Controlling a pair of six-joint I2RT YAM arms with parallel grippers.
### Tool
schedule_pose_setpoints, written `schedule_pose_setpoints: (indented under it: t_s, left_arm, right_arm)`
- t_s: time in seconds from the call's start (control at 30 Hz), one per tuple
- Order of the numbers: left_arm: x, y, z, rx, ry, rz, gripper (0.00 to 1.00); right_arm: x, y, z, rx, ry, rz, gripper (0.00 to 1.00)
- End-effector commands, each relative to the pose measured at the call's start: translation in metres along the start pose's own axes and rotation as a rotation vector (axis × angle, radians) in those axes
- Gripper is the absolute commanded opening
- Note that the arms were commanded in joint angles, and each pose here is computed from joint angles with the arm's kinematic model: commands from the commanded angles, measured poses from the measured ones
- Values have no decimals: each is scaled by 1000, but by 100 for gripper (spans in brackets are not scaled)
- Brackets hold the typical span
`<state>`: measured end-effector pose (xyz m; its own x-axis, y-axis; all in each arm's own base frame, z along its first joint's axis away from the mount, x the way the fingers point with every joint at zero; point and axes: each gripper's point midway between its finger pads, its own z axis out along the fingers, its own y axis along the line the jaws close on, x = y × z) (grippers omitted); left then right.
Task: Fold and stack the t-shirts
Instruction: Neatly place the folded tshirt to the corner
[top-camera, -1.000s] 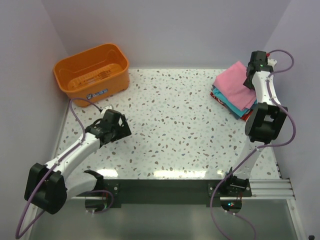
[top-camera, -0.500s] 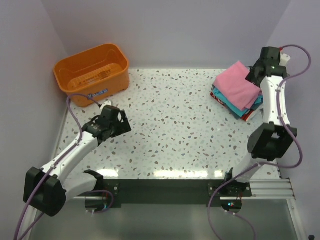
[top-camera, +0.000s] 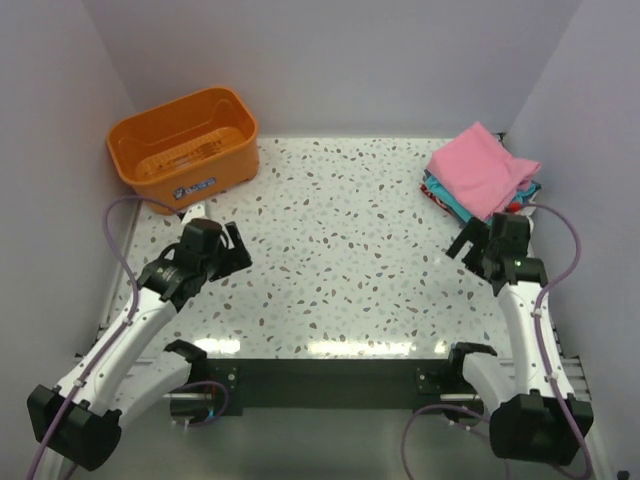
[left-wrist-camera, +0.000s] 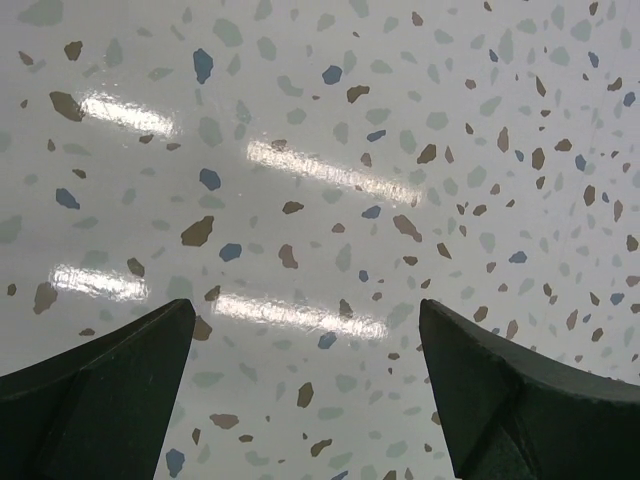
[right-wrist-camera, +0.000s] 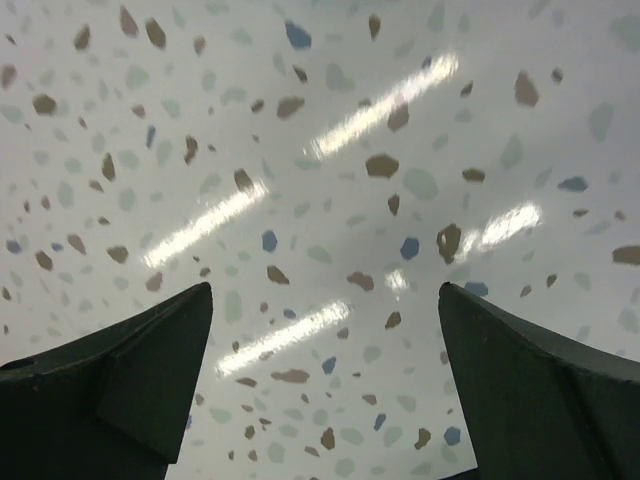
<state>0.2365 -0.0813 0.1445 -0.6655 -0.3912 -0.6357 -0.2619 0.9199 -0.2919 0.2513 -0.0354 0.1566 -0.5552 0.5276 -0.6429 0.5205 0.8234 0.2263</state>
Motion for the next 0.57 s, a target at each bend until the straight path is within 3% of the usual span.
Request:
schedule_pose_setpoints:
  t_s: [0.0, 0.1, 0.2, 0.53]
  left_arm:
    - [-4, 8, -13, -16, -29, -8, 100]
    - [-4, 11, -21, -12, -41, -25, 100]
    - [-4, 17, -27, -15, -64, -46, 100]
    - [-4, 21, -40, 21, -109, -93, 100]
  right_arm:
    - [24, 22, -2, -182, 11, 53, 98]
    - [37, 32, -14, -299, -12, 61, 99]
    - [38, 22, -15, -276, -66, 50, 99]
    - [48, 9, -12, -219, -44, 29, 99]
